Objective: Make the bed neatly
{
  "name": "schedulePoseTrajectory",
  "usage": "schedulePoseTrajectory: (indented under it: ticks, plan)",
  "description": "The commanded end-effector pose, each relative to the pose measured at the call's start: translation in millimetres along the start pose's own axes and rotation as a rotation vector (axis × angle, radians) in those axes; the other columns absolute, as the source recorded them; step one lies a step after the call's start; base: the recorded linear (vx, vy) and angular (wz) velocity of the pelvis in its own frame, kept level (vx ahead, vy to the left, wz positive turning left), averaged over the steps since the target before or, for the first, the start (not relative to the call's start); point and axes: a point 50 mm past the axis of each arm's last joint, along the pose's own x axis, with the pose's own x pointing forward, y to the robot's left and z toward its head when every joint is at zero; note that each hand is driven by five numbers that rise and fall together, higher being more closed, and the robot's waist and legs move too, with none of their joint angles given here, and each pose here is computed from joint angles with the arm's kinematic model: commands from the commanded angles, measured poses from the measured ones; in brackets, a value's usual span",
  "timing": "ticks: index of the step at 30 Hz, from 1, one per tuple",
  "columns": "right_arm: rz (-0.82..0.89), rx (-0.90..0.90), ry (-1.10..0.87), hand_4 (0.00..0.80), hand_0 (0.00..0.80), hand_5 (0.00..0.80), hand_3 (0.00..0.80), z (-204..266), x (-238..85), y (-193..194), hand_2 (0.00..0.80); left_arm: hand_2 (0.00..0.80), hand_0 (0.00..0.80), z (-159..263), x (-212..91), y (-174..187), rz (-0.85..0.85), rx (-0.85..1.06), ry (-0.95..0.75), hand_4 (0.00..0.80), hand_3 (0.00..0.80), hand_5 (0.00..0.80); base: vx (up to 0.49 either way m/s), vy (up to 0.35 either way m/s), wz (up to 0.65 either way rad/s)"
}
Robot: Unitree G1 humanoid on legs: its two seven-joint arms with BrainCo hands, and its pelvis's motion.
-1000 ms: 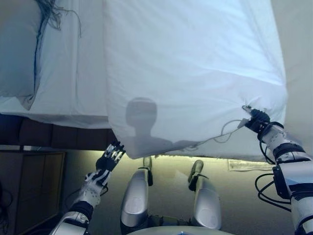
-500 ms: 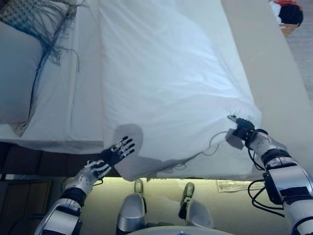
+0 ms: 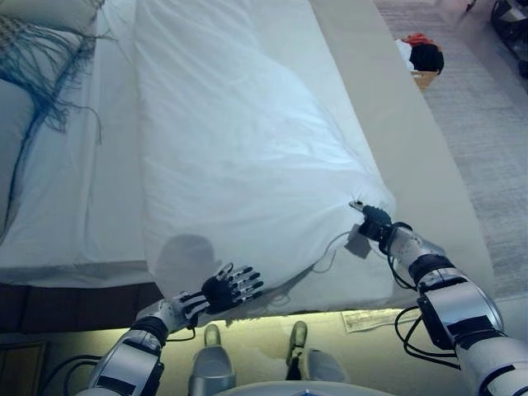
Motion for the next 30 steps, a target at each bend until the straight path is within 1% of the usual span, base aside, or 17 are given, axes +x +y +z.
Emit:
schedulePoseTrajectory:
  ticks: [1, 7, 11, 13, 19, 26, 30]
  plan:
    - [0.081, 0.026, -0.228, 0.800, 0.800, 0.800, 0.800, 54, -3, 22, 0.800, 0.000, 0.000, -5, 26, -18, -0.081, -0.116, -0.007, 0.000, 0.000, 0.000, 0.059, -0.234, -0.08]
    - [0.119, 0.072, -0.211, 0.800, 0.800, 0.800, 0.800, 44, 2, 34, 0.800, 0.000, 0.000, -24, 34, -16, -0.031, -0.289, 0.003, 0.000, 0.000, 0.000, 0.047, -0.179, -0.05]
    - [0.149, 0.092, -0.213, 0.800, 0.800, 0.800, 0.800, 41, 4, 43, 0.800, 0.000, 0.000, -22, 40, -18, 0.017, -0.405, -0.049, 0.000, 0.000, 0.000, 0.031, -0.143, -0.02]
    - [0.175, 0.114, -0.227, 0.800, 0.800, 0.800, 0.800, 40, 5, 50, 0.800, 0.000, 0.000, -17, 43, -19, 0.081, -0.455, -0.094, 0.000, 0.000, 0.000, -0.001, -0.152, -0.03]
    - [0.230, 0.139, -0.260, 0.800, 0.800, 0.800, 0.800, 42, 6, 69, 0.800, 0.000, 0.000, -22, 55, -25, 0.172, -0.506, -0.053, 0.000, 0.000, 0.000, -0.015, -0.119, -0.05]
    - [0.288, 0.134, -0.303, 0.800, 0.800, 0.800, 0.800, 54, 3, 87, 0.800, 0.000, 0.000, -28, 69, -36, 0.219, -0.574, -0.011, 0.000, 0.000, 0.000, -0.024, -0.082, -0.03]
    - [0.300, 0.124, -0.317, 0.800, 0.800, 0.800, 0.800, 59, 1, 93, 0.800, 0.000, 0.000, -32, 73, -41, 0.239, -0.571, 0.033, 0.000, 0.000, 0.000, -0.033, -0.041, -0.02]
